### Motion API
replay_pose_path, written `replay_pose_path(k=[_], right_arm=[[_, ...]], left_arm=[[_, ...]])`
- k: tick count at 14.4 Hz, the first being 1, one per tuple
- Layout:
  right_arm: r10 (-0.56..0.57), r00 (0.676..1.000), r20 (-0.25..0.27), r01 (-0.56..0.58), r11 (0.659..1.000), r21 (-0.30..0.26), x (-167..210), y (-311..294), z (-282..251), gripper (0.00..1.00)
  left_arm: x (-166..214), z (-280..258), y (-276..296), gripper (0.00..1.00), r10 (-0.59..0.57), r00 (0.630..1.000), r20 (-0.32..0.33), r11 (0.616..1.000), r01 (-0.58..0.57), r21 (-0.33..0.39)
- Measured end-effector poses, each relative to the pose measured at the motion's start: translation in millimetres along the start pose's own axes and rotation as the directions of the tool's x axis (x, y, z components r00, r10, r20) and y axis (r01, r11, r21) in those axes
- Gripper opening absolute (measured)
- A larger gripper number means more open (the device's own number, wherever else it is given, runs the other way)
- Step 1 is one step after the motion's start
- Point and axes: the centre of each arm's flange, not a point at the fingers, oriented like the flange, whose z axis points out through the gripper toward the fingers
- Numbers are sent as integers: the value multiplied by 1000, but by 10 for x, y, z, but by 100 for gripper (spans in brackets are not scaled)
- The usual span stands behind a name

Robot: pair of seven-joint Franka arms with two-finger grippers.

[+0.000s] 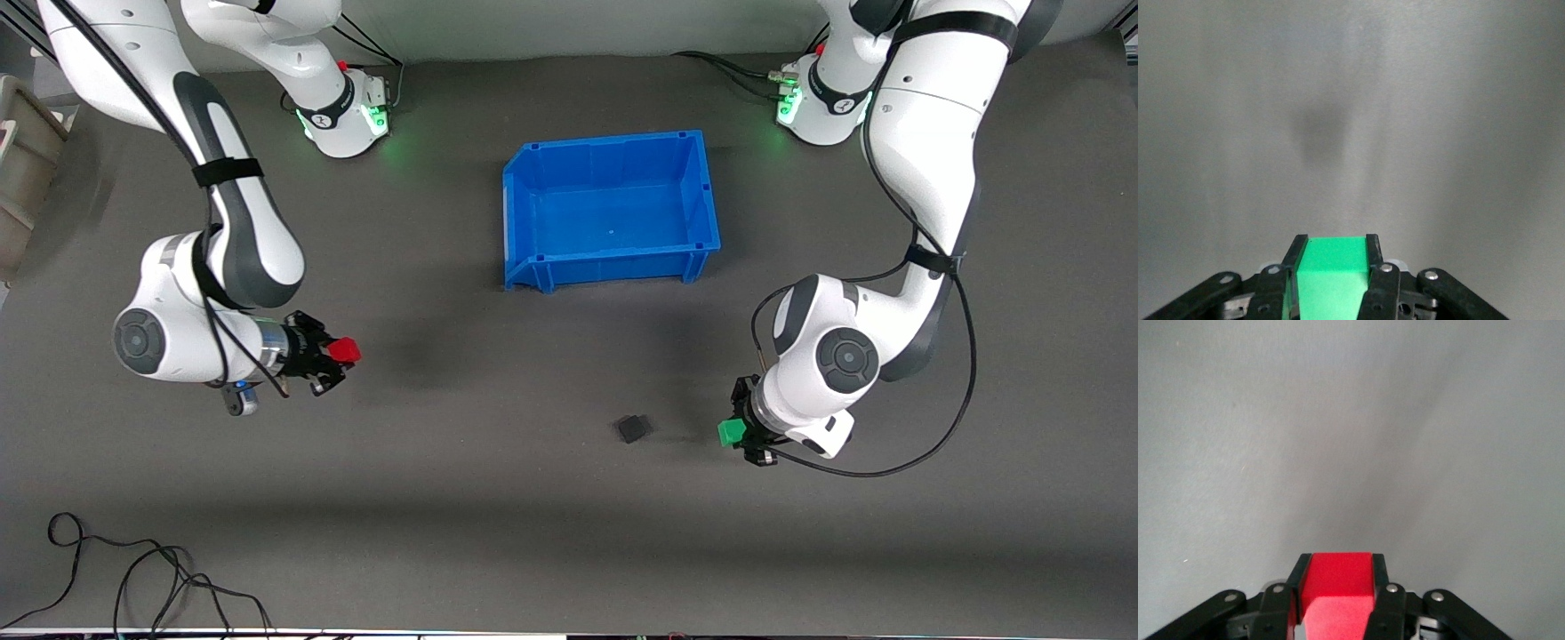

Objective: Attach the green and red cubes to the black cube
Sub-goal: 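Carry the red cube and the green cube toward the black cube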

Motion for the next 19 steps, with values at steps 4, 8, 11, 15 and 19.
replay_pose_path(k=[4, 8, 11, 15, 19], right_arm=[[93, 996, -16, -93, 996, 8, -486, -230, 44, 40], [170, 985, -21, -169, 985, 12, -674, -422, 137, 40], [224, 974, -30, -224, 975, 4, -966, -598, 342, 40], [332, 943, -33, -331, 943, 19, -1358, -858, 554, 40], [449, 893, -28, -447, 893, 45, -1727, -1142, 809, 40]], left_arm=[[11, -29, 25, 39, -17, 1000, 1, 1000, 17, 17], [-14, 214, -48, 39, -85, 996, -10, 995, 85, 50], [-228, 596, -198, 39, -128, 992, -14, 989, 129, 70], [-590, 698, -346, 39, -181, 983, -6, 981, 181, 69], [-952, 840, -518, 39, -172, 985, 0, 982, 172, 75]])
